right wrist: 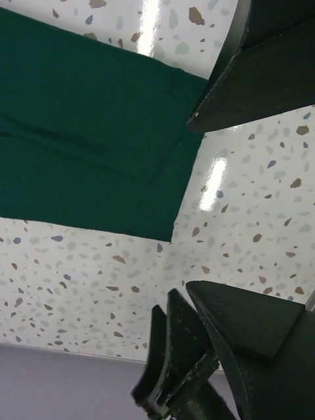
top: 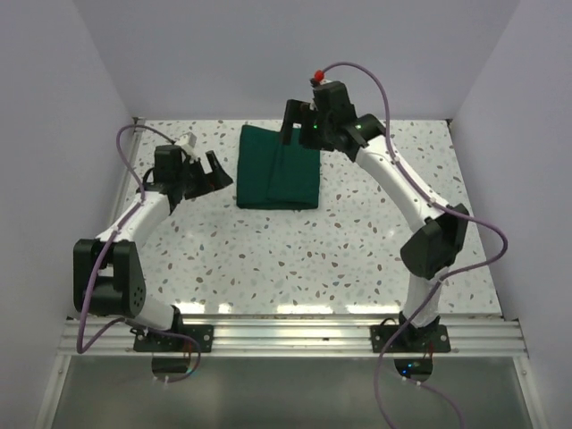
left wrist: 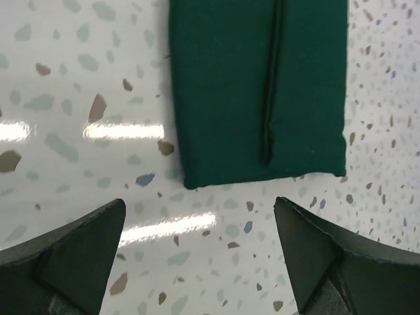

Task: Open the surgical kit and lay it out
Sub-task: Open the surgical kit at the center of the board.

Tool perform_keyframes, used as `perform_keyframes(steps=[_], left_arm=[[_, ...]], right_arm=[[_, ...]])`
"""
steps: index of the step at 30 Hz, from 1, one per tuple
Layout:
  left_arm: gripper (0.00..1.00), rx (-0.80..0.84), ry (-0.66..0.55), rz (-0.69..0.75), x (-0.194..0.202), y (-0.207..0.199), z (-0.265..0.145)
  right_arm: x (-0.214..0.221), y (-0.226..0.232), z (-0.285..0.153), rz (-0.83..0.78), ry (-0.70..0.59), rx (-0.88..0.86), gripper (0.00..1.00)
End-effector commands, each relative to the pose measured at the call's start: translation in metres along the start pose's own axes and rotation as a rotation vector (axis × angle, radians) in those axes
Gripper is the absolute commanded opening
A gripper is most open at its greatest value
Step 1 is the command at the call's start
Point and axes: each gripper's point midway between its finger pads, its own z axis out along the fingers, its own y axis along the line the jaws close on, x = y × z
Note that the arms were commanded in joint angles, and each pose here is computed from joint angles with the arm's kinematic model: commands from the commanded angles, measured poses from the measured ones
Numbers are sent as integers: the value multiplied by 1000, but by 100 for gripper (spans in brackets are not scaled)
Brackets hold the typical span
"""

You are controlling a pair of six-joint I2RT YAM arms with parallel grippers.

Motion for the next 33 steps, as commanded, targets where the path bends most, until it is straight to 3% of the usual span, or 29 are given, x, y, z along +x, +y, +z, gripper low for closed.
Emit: perform_keyframes(steps=[1,4,5,7,10,15,19,27,30,33], left_arm=[[100,-84,-252,139,-79,-23,-35],[99,-201,-111,165,-55,8,-23],[99,-206,-108,174,-52,9,-24],[99,-205,-132,146,-51,6,-29],[98,-134,-117,129,-47,-10,-28],[94,-163,-43,126,-39,-5,-24],[92,-226,-45,162,-48,-1,-39],[92,-222,-33,97,-31,-2,-51],[92,-231,-32,84,-27,0,-54],[92,-237,-42,79,-24,0,-59]], right_arm=[[22,-18,19,-70,96,170,98],[27,-2,42,-77,123,184,98],[50,-16,66,-110,191,254,98],[45,4,73,-151,163,233,98],[75,0,99,-181,222,266,98],[126,-24,131,-215,323,320,95],[146,-24,150,-233,361,300,92],[162,-21,168,-279,365,292,88],[170,-41,169,-326,381,381,73],[174,-54,168,-354,394,435,32]])
